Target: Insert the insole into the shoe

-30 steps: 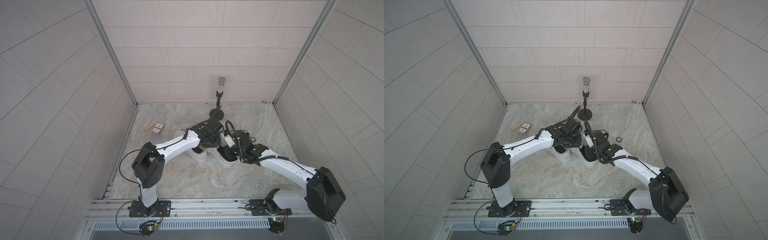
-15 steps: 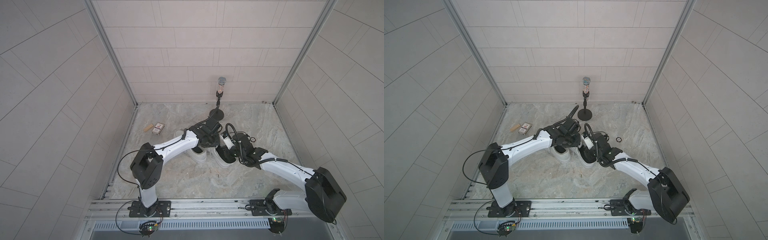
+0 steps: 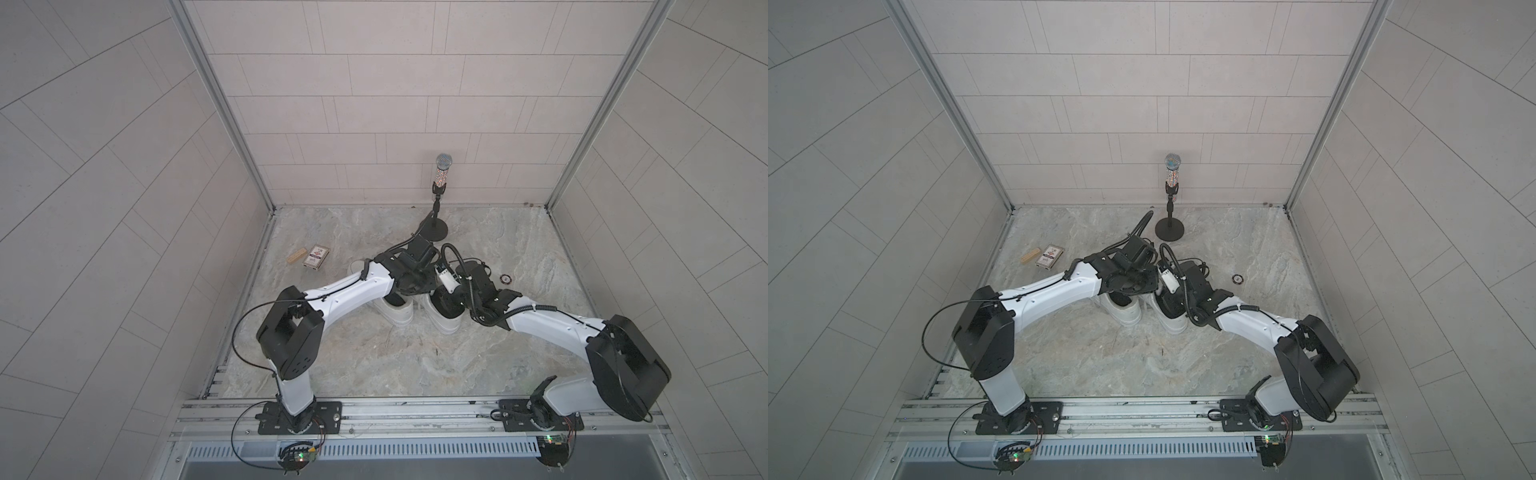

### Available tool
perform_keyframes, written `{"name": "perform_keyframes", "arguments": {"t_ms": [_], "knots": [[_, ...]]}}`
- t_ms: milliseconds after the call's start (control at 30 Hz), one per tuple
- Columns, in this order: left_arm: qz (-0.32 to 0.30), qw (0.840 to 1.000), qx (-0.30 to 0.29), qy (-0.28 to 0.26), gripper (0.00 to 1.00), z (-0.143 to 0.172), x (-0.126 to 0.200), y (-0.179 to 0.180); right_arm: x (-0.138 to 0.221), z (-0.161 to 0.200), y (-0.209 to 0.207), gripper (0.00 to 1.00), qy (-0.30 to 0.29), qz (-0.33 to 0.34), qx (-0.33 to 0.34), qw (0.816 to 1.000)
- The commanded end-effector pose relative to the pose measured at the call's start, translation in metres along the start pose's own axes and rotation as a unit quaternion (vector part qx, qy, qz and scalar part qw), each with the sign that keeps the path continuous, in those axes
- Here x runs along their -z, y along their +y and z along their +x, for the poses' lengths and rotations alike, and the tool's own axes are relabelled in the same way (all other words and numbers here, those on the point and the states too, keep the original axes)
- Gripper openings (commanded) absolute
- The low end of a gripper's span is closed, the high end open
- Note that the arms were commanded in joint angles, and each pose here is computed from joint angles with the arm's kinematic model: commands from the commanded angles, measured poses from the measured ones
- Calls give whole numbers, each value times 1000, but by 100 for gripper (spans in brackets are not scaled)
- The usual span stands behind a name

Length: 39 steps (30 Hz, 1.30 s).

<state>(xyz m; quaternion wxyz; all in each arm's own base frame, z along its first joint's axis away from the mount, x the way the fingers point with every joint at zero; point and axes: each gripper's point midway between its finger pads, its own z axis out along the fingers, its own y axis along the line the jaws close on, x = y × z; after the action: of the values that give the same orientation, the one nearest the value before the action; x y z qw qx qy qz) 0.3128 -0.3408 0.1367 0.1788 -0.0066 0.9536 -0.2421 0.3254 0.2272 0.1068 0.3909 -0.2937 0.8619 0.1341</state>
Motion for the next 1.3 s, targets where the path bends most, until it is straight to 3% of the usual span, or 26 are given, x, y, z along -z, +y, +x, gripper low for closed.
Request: {"name": "perform_keyframes", "arguments": {"t_ms": [0,167,433,700,967,1100,1267], "knots": [[83,996,-7,-42,0,-19,28,-43,-9,-7,1,0,-5,10,40,999],[67,997,-2,-45,0,-21,28,-36,-13,-22,-1,0,-26,16,20,999],[-6,998,5,-66,0,-32,28,1,32,-30,-2,36,-32,19,-35,999],[-23,997,-2,-76,0,-38,25,7,79,-12,-15,46,11,46,-129,991],[-29,996,-2,-81,0,-41,22,9,93,26,6,48,101,-1,-250,963],[-26,996,-3,-82,0,-42,22,7,87,35,5,48,107,3,-272,956],[-14,997,-16,-75,0,-38,21,-1,80,26,-1,40,95,15,-280,955]]}}
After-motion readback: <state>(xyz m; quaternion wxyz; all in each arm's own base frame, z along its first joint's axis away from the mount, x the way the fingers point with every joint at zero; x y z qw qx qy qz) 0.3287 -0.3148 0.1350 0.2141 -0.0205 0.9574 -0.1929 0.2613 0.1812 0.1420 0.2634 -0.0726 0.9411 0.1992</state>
